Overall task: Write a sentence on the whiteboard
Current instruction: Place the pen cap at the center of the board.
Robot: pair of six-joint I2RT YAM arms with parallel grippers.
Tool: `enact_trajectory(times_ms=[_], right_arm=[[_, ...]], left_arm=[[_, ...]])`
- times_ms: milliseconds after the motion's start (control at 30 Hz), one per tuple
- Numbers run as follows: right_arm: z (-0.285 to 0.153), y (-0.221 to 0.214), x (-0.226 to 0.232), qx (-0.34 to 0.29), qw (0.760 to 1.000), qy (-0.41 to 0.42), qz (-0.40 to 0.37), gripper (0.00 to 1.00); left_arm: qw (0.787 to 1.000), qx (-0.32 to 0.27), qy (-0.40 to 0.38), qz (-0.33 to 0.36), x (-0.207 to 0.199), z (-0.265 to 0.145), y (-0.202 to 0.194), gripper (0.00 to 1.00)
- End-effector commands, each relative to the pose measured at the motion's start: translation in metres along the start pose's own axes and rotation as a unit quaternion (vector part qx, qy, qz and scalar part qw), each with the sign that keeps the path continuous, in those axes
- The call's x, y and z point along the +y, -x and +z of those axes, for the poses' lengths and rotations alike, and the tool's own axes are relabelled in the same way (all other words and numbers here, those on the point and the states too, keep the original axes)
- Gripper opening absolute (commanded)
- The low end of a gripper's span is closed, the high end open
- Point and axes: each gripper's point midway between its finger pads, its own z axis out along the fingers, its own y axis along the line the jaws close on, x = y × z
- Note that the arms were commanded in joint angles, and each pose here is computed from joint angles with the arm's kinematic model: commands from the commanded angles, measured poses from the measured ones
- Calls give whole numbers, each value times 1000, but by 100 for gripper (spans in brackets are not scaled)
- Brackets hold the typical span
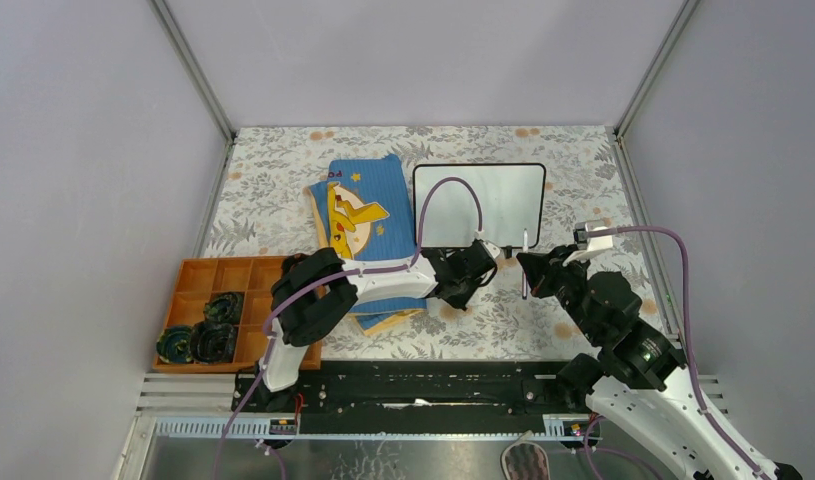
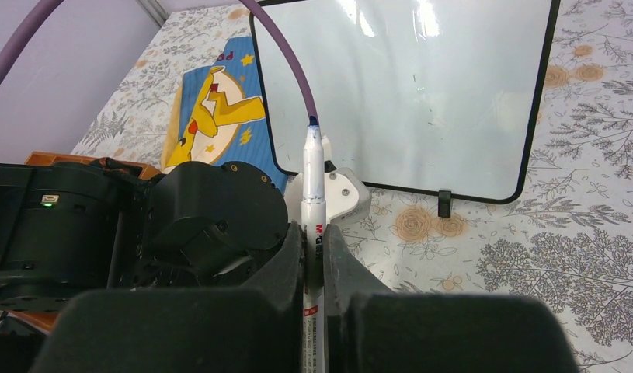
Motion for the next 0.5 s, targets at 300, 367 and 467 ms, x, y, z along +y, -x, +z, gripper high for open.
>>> enact_trajectory(times_ms=[300,367,467], right_arm=[[-7,24,4,-33,999,6,1,0],[-7,23,4,-32,999,6,1,0],[-7,24,4,-33,999,6,2,0]], left_arm=[[1000,15,12,13,5,10,-12,14],[1000,14,13,13,5,10,-11,16],[1000,13,15,12,5,10,-11,22]])
